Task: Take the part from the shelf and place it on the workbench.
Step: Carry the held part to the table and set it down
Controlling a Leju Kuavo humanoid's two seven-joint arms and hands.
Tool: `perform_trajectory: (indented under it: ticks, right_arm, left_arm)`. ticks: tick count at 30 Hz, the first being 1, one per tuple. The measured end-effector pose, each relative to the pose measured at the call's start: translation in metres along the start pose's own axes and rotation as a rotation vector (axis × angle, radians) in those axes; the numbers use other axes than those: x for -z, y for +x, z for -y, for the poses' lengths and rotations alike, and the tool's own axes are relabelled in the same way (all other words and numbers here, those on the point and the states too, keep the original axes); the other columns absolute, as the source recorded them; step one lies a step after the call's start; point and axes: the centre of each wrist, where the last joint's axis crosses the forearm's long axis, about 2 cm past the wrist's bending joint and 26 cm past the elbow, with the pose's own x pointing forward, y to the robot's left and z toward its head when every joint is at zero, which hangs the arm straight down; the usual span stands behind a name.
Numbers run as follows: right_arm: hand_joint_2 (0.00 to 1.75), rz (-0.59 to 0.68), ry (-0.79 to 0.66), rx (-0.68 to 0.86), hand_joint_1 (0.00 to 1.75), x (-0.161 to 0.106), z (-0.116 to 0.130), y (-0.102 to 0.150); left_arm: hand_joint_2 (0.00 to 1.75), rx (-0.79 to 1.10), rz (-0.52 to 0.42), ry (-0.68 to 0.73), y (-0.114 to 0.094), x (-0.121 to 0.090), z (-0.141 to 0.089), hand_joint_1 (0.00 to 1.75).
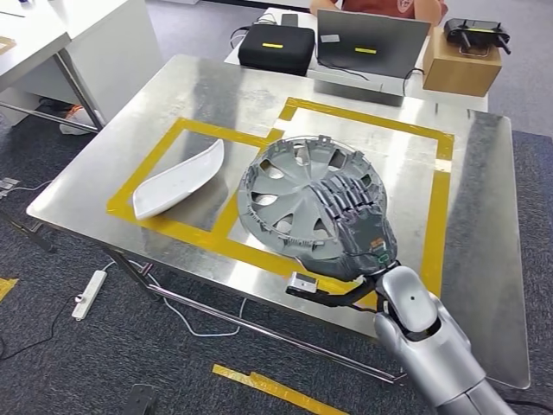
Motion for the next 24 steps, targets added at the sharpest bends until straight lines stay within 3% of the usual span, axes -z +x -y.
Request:
perform_trajectory:
  ticks: [9,24]
  right_arm:
    - [0.0,-0.07,-0.142,0.091,0.0,-0.014,0.019,0.011]
    - [0.0,-0.115,-0.218,0.157,0.0,-0.021,0.032,0.016]
  left_arm:
    - [0.0,0.0,-0.001,0.003,0.0,0.0,0.001,0.0]
    - [0.0,-0.002,0.001,0.003,0.0,0.0,0.001,0.0]
